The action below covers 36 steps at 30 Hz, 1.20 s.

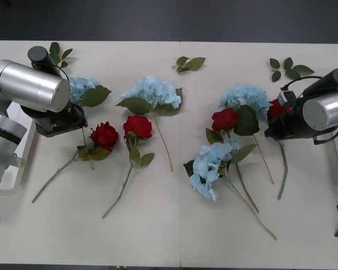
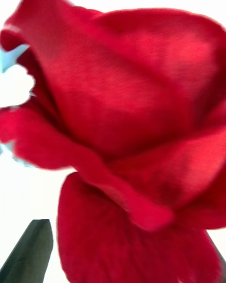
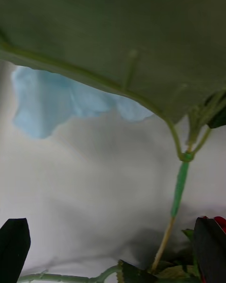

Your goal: Put the red flowers into the right box and the blue flowers into the left box

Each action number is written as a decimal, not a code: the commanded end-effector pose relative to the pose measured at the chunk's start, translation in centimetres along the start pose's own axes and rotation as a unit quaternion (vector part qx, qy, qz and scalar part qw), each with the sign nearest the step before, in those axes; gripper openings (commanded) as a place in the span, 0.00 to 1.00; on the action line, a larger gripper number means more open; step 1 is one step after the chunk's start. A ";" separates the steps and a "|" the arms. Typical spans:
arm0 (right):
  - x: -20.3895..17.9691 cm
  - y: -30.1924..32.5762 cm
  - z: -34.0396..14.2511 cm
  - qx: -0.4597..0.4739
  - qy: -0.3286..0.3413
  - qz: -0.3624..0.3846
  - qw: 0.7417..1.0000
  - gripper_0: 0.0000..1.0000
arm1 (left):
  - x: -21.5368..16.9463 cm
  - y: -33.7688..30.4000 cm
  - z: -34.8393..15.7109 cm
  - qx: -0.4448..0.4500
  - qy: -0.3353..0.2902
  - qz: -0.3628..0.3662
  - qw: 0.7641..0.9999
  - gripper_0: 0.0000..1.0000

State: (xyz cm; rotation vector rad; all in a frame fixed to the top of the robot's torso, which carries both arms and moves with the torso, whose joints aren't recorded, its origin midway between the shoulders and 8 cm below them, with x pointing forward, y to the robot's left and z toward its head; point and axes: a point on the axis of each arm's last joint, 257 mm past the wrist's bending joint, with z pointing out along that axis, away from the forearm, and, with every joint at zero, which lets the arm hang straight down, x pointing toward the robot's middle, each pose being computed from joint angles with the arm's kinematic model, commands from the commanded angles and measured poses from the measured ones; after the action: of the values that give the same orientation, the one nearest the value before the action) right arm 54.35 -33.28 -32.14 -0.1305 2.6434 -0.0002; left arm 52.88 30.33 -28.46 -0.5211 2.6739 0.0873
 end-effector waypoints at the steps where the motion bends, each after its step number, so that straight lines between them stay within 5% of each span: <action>1: -0.7 0.4 0.1 -0.001 -0.007 0.012 1.000 0.62 | -1.7 -3.0 -1.6 0.019 -0.028 0.040 0.999 1.00; 5: -0.7 0.4 0.2 0.000 -0.008 0.013 1.000 0.41 | -1.2 -4.0 -1.4 0.025 -0.027 0.055 0.998 1.00; 10: -0.8 0.2 0.3 0.000 -0.012 0.015 1.000 0.00 | -1.1 -4.1 -0.5 0.026 -0.028 0.066 0.997 1.00; 21: -2.1 -0.6 -0.3 0.002 -0.030 0.014 0.999 0.00 | -1.9 -3.7 1.3 0.017 -0.028 0.074 0.997 0.99; 22: -2.4 -0.9 -0.5 0.003 -0.033 0.015 0.999 0.00 | -1.9 -3.6 1.3 0.017 -0.029 0.074 0.997 0.84; 25: -3.7 -1.8 -2.0 -0.004 -0.043 0.028 0.999 0.00 | -1.8 -3.7 1.3 0.017 -0.028 0.076 0.997 0.00; 36: -5.0 -10.4 -11.5 0.010 -0.026 0.002 1.000 0.00 | -1.8 -3.7 1.3 0.017 -0.027 0.078 0.996 0.00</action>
State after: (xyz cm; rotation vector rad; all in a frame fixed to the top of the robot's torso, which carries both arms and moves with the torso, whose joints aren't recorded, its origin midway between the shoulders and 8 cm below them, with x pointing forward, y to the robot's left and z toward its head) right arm 53.44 -40.47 -24.51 -0.0528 2.6434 0.0478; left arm 54.68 28.80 -31.09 -0.3721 2.6961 0.0977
